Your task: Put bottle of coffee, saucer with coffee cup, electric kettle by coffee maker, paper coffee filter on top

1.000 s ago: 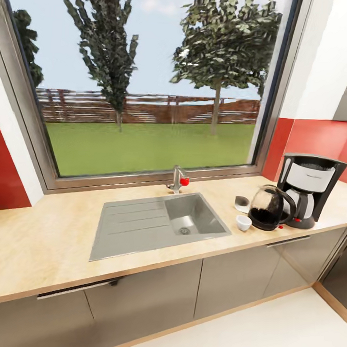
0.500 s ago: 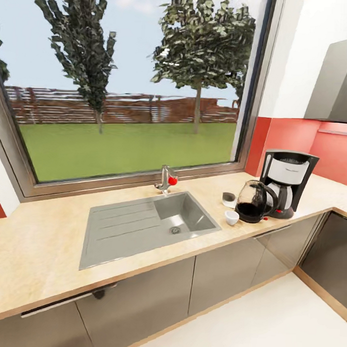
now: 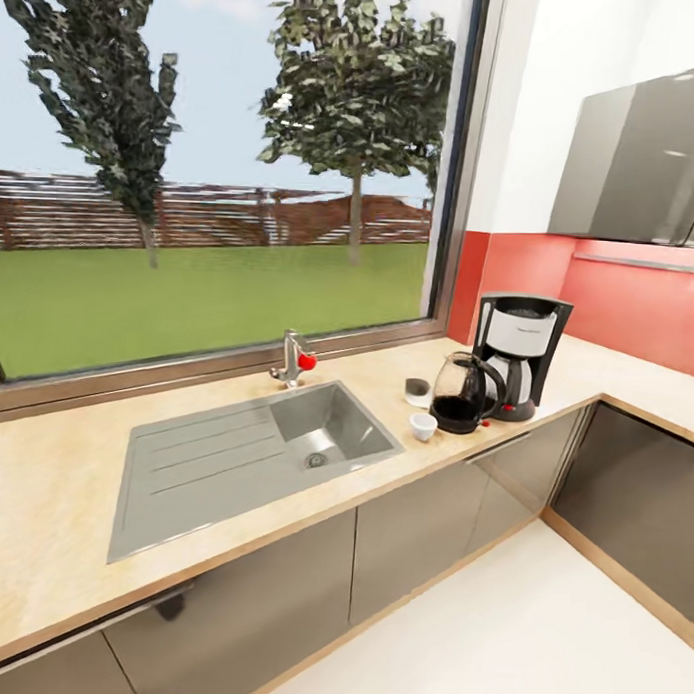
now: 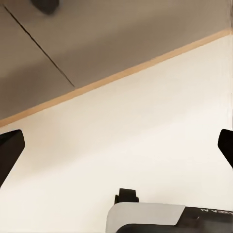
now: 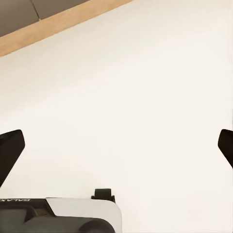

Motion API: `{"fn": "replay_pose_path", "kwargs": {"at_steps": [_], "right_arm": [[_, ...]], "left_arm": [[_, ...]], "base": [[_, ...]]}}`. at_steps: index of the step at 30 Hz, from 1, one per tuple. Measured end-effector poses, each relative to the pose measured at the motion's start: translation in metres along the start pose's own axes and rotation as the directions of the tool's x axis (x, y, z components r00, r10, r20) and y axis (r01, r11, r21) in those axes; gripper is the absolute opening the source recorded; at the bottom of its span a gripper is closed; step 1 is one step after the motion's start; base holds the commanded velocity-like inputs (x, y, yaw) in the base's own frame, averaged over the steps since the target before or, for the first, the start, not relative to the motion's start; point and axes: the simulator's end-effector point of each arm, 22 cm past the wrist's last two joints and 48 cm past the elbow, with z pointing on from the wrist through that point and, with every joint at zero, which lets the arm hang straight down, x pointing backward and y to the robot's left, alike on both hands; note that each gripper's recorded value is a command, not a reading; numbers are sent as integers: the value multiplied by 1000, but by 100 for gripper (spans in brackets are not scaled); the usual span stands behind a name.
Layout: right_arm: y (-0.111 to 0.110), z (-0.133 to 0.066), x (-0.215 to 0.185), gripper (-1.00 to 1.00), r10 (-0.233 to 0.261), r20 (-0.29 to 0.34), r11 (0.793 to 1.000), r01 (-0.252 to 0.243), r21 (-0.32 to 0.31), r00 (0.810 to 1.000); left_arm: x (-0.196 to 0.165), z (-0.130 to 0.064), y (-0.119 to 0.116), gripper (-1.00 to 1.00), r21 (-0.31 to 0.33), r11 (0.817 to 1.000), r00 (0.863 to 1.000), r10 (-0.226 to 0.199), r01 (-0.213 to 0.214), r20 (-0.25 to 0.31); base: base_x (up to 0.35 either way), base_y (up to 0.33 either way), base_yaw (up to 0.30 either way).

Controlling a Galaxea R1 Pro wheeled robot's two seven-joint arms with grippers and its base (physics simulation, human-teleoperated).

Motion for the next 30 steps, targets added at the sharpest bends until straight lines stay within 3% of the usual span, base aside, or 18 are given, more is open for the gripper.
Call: {"fn": "replay_pose_path", "kwargs": {"at_steps": [30], "right_arm": [[0,0,0,100,0,0,1000,0,0,1000]], "left_arm": [[0,0,-3,100,5,1000,1000,8,-8,0]], "base": [[0,0,-262]]}}
